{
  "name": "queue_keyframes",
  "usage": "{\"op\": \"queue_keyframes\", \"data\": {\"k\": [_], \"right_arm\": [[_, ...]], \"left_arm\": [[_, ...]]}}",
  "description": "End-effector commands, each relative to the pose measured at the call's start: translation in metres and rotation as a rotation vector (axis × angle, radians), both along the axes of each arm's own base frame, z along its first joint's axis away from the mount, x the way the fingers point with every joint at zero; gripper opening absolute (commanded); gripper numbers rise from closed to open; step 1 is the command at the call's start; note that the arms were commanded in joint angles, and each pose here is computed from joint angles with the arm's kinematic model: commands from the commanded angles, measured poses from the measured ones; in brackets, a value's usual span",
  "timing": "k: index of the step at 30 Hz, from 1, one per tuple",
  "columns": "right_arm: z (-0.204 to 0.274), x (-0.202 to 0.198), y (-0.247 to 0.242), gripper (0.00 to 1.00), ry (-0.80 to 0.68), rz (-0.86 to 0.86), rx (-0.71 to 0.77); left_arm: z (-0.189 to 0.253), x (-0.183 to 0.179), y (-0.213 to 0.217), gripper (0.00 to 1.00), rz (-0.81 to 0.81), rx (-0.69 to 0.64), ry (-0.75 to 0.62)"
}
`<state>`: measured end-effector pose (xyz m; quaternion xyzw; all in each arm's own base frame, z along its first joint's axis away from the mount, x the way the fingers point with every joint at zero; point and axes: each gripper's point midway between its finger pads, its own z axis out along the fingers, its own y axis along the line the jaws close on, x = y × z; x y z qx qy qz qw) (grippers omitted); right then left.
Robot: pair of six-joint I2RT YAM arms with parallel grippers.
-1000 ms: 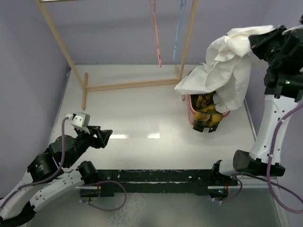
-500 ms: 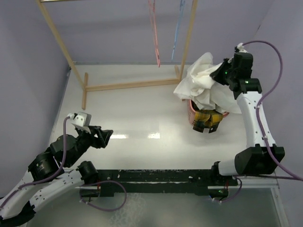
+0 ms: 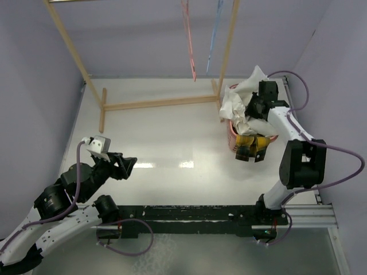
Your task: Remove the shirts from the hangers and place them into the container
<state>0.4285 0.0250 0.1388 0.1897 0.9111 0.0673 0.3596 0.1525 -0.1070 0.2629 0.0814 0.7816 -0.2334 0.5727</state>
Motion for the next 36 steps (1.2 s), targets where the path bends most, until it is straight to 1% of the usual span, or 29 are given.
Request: {"op": "queue_keyframes", "data": {"k": [1,7,13,14,15,17,18,20,22,25,30,33,35,36], "right_arm": [[-0.055,-0.012,0.002,0.00,0.125,0.025,-0.005],[-0.098,-0.024,0.005,0.00,0.214,0.041,0.005],[-0.096,-0.025,0.005,0.00,0.215,0.051,-0.002],[-0.091,-0.024,0.005,0.03,0.209,0.053,-0.002],[-0.084,-0.024,0.005,0.11,0.200,0.057,-0.002],[-0.063,-0.022,0.007,0.34,0.167,0.067,0.003],[-0.049,-0.021,0.007,0.41,0.139,0.073,0.001],[-0.014,-0.020,0.006,0.49,0.066,0.075,-0.008],[0.026,-0.018,0.004,0.53,-0.025,0.077,-0.022],[0.088,-0.021,0.002,0.56,-0.153,0.079,-0.041],[0.159,-0.042,-0.002,0.58,-0.283,0.077,-0.063],[0.200,-0.062,-0.001,0.58,-0.393,0.088,-0.060],[0.225,-0.079,0.009,0.68,-0.493,0.129,-0.028],[0.238,-0.089,0.014,0.72,-0.550,0.153,-0.007]], "left_arm": [[0.014,0.000,-0.003,0.65,-0.009,-0.041,-0.022],[0.012,0.000,-0.004,0.65,-0.012,-0.034,-0.015],[0.010,0.001,-0.007,0.65,-0.017,-0.022,-0.008],[0.010,0.001,-0.007,0.65,-0.018,-0.020,-0.006],[0.009,0.001,-0.008,0.65,-0.020,-0.018,-0.005],[0.009,0.002,-0.008,0.65,-0.019,-0.016,-0.003],[0.009,0.002,-0.008,0.66,-0.019,-0.015,-0.002],[0.008,0.002,-0.009,0.66,-0.020,-0.013,0.000],[0.008,0.002,-0.009,0.66,-0.021,-0.012,0.000],[0.008,0.002,-0.009,0.66,-0.020,-0.013,0.000],[0.009,0.002,-0.009,0.68,-0.020,-0.019,-0.004],[0.012,0.001,-0.010,0.72,-0.026,-0.032,-0.012],[0.013,0.004,-0.009,0.77,-0.001,-0.051,-0.002],[0.013,0.006,-0.007,0.81,0.027,-0.064,0.008]]}}
